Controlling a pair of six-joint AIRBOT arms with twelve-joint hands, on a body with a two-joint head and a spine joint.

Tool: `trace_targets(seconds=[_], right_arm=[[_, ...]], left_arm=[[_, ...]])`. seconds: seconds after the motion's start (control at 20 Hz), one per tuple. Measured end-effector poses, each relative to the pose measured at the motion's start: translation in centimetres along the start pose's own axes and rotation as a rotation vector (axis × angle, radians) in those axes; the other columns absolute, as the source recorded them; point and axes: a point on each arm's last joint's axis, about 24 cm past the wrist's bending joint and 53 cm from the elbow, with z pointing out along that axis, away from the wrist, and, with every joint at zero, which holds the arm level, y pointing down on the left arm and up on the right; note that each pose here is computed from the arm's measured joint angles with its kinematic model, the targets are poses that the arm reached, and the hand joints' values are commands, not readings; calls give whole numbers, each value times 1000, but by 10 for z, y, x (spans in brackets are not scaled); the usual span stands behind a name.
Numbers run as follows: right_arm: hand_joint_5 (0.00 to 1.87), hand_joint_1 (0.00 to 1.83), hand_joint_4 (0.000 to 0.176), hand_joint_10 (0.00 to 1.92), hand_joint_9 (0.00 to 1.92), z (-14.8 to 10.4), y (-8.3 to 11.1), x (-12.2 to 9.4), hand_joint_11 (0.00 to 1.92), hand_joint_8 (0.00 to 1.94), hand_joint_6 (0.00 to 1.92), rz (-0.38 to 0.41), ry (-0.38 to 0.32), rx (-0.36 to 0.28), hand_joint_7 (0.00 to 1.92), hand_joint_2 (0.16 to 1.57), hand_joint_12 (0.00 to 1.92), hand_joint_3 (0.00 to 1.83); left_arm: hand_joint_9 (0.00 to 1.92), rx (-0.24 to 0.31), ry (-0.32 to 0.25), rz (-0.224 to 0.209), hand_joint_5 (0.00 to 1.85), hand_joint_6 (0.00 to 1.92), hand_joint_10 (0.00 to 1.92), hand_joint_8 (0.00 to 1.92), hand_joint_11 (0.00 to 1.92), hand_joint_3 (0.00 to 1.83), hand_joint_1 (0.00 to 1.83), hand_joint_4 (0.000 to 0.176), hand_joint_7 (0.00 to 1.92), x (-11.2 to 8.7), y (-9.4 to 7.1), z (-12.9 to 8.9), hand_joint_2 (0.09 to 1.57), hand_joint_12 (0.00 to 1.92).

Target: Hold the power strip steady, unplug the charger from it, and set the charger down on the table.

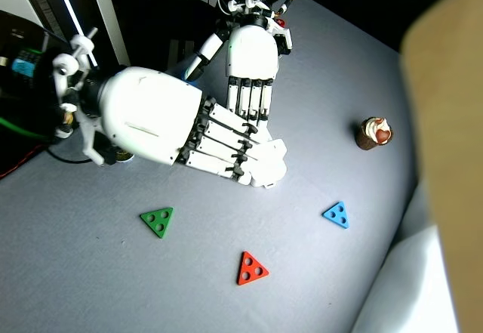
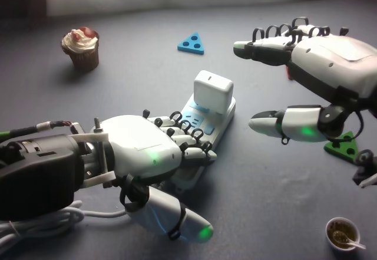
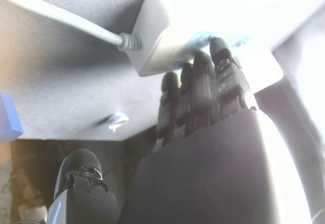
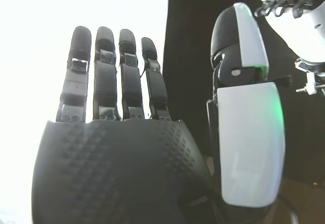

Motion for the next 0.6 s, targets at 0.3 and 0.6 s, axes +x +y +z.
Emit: trace_targets(seconds=[0.3, 0.6], right_arm=[[314, 950, 0, 6, 303, 19, -15, 2, 27, 8, 9, 96, -56, 32, 327, 1055, 694, 2], [312, 934, 0, 3, 306, 36, -16, 26, 7, 4, 2, 157, -31, 26, 335, 1083, 682, 8]], left_arm=[[154, 0, 0, 7, 154, 5, 2, 3, 18, 1, 48, 0, 159, 0, 0, 0, 1021, 230], [144, -4, 12, 6, 147, 1, 0, 1, 9, 3, 11, 0, 152, 4, 2, 0, 1028, 221]])
